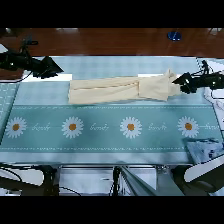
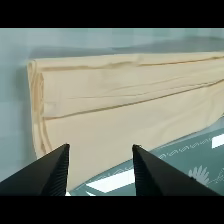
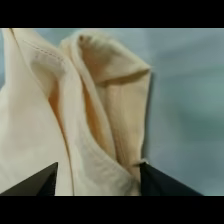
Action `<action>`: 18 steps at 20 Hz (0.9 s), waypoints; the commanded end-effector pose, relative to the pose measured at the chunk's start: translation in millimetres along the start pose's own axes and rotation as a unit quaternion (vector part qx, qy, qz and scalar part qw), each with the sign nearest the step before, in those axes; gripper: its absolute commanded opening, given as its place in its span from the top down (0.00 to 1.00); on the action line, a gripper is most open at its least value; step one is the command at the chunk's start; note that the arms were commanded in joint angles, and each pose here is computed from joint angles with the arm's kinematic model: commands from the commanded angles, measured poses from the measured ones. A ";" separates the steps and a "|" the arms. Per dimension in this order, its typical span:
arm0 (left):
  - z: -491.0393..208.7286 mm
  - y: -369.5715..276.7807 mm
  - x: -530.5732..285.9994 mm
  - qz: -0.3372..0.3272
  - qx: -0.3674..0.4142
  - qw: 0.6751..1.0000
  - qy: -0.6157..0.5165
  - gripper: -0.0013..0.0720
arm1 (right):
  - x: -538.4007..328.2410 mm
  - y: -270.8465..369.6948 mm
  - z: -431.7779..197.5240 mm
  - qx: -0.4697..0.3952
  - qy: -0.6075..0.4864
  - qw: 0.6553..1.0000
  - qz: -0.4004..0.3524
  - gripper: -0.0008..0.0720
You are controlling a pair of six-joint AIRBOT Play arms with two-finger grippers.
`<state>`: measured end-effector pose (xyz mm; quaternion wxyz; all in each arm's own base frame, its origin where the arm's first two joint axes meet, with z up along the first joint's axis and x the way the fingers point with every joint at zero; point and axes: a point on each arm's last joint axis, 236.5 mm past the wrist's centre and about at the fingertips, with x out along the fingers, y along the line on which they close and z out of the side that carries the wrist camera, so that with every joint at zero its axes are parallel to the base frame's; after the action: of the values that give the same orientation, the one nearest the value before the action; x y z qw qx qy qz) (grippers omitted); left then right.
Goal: Fold the shirts.
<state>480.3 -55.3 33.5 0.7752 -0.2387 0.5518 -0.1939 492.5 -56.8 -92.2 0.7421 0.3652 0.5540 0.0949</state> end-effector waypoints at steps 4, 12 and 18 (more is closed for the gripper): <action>-3.3 -9.2 5.8 -0.002 0.010 1.000 0.007 0.33 | 28.5 32.8 3.3 -0.067 -0.002 0.998 0.021 0.88; -27.7 -39.9 17.5 -0.028 0.012 0.998 0.058 0.92 | -61.9 83.4 -3.8 -0.153 0.017 0.988 -0.010 0.96; -73.2 -130.4 52.6 -0.090 0.061 0.986 0.126 0.95 | -101.8 97.4 -22.2 -0.170 0.025 0.984 -0.044 0.96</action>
<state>439.8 -158.6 44.0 0.7137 -0.2203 0.5975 -0.2917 477.5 -33.4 30.0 0.7891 0.2191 0.5491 0.1668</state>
